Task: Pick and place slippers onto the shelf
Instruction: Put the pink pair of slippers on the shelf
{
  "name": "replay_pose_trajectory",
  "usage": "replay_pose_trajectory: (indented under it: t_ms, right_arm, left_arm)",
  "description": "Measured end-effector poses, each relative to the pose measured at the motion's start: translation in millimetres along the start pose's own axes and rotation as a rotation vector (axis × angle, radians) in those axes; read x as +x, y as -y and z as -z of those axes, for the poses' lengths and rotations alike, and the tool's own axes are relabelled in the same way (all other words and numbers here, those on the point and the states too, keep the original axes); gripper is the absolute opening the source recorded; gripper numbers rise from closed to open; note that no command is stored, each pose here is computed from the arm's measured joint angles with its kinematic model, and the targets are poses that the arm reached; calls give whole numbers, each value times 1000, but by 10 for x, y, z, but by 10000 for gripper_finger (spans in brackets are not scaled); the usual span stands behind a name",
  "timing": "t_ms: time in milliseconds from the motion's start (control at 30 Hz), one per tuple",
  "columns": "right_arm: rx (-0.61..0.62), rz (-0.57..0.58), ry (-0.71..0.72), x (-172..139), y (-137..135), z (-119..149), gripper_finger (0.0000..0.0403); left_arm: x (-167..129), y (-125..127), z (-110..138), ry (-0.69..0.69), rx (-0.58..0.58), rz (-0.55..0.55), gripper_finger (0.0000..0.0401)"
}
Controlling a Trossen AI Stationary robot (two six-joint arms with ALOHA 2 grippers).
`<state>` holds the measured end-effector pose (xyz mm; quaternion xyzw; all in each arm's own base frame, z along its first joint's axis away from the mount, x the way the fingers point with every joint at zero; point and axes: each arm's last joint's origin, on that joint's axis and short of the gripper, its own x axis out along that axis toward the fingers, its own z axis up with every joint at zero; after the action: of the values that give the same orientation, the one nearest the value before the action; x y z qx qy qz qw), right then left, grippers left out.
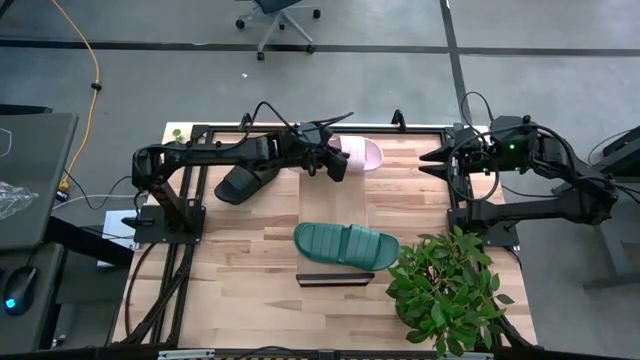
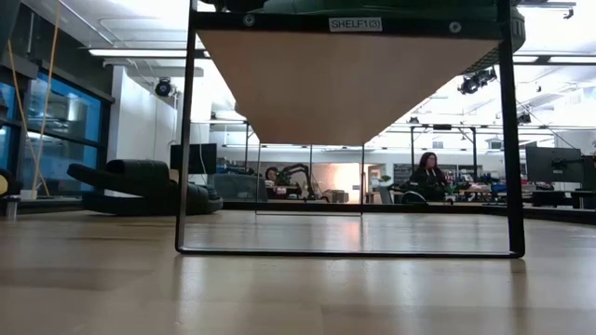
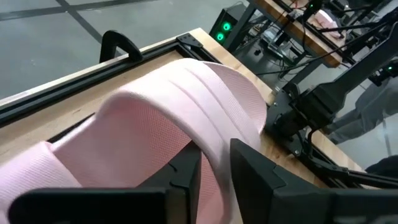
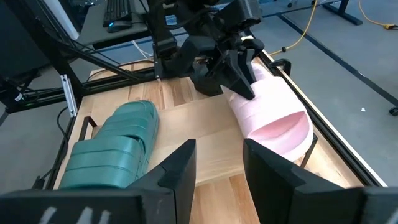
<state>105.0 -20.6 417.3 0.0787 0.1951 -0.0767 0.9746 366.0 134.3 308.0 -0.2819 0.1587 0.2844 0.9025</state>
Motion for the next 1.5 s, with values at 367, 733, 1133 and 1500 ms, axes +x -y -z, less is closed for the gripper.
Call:
replay_pose_trajectory:
  t_ms: [367, 733, 1133, 1500]
  right_arm:
    - [3, 15, 13, -38, 2, 5, 123]
    - [13, 17, 21, -61, 2, 9, 123]
    - [10, 17, 21, -60, 2, 9, 123]
    - [-7, 18, 20, -60, 2, 9, 123]
  left_arm:
    - [0, 8, -8, 2, -4, 18, 67]
    - [0, 13, -6, -2, -20, 27, 18]
    - [4, -9, -21, -17, -92, 47, 2]
    - [-187, -128, -251, 5, -219, 116, 0]
